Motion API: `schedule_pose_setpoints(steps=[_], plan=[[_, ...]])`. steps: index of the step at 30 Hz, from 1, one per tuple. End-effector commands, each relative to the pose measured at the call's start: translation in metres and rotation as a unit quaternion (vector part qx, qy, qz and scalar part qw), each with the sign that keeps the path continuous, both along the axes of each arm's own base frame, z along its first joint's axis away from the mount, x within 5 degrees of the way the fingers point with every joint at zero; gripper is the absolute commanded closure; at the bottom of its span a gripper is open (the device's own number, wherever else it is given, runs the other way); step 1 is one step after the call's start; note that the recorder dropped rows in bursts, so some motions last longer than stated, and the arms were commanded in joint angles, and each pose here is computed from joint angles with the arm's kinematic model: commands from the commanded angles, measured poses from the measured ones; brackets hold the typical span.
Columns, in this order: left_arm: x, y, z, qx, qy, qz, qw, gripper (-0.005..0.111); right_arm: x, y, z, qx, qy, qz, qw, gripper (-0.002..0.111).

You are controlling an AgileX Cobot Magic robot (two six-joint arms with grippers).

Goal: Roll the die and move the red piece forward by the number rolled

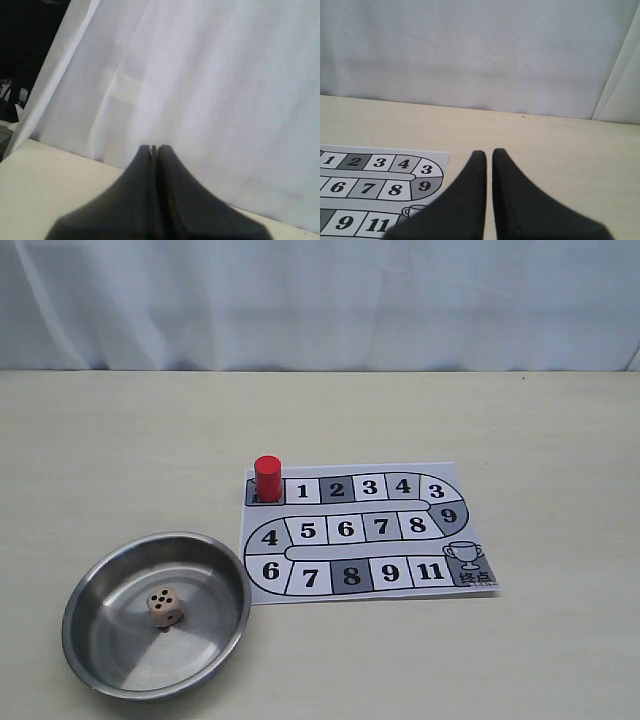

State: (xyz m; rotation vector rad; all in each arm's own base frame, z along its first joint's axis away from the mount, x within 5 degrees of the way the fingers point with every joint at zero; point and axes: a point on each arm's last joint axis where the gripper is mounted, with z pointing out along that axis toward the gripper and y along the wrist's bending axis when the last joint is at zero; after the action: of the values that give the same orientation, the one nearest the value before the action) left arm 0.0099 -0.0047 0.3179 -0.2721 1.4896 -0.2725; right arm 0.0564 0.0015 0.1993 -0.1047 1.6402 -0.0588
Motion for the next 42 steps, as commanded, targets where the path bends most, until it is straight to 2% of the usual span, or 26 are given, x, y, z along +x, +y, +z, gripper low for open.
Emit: schedule_pose_setpoints(steps=[1,7,14,16,21,23,27,31,34,37,42], plan=[[-0.032,-0.005,0.034,0.039,0.013,-0.015,0.999,0.107,0.0,0.0,-0.001,0.001,0.001,0.001,1.0,0.104],[-0.024,-0.007,0.066,0.082,0.086,-0.033,0.992,0.107,0.0,0.0,-0.001,0.001,0.001,0.001,1.0,0.104],[0.022,-0.02,0.077,0.108,0.172,-0.136,0.97,0.106,0.0,0.0,-0.001,0.001,0.001,0.001,1.0,0.104],[0.037,-0.022,0.076,0.12,0.19,-0.155,0.962,0.102,0.0,0.0,-0.001,0.001,0.001,0.001,1.0,0.104],[0.074,-0.024,0.065,0.115,0.267,-0.196,0.936,0.077,0.0,0.0,-0.001,0.001,0.001,0.001,1.0,0.104],[0.087,-0.028,0.059,0.116,0.294,-0.219,0.923,0.071,0.0,0.0,-0.001,0.001,0.001,0.001,1.0,0.104],[0.11,-0.037,0.046,0.139,0.344,-0.257,0.892,0.072,0.0,0.0,-0.001,0.001,0.001,0.001,1.0,0.104],[0.134,-0.036,0.028,0.142,0.413,-0.236,0.868,0.072,0.0,0.0,-0.001,0.001,0.001,0.001,1.0,0.104],[0.15,-0.039,0.014,0.14,0.455,-0.241,0.846,0.072,0.0,0.0,-0.001,0.001,0.001,0.001,1.0,0.104],[0.162,-0.046,0.003,0.14,0.482,-0.254,0.827,0.072,0.0,0.0,-0.001,0.001,0.001,0.001,1.0,0.104],[0.175,-0.065,-0.008,0.16,0.485,-0.285,0.811,0.072,0.0,0.0,-0.001,0.001,0.001,0.001,1.0,0.104]])
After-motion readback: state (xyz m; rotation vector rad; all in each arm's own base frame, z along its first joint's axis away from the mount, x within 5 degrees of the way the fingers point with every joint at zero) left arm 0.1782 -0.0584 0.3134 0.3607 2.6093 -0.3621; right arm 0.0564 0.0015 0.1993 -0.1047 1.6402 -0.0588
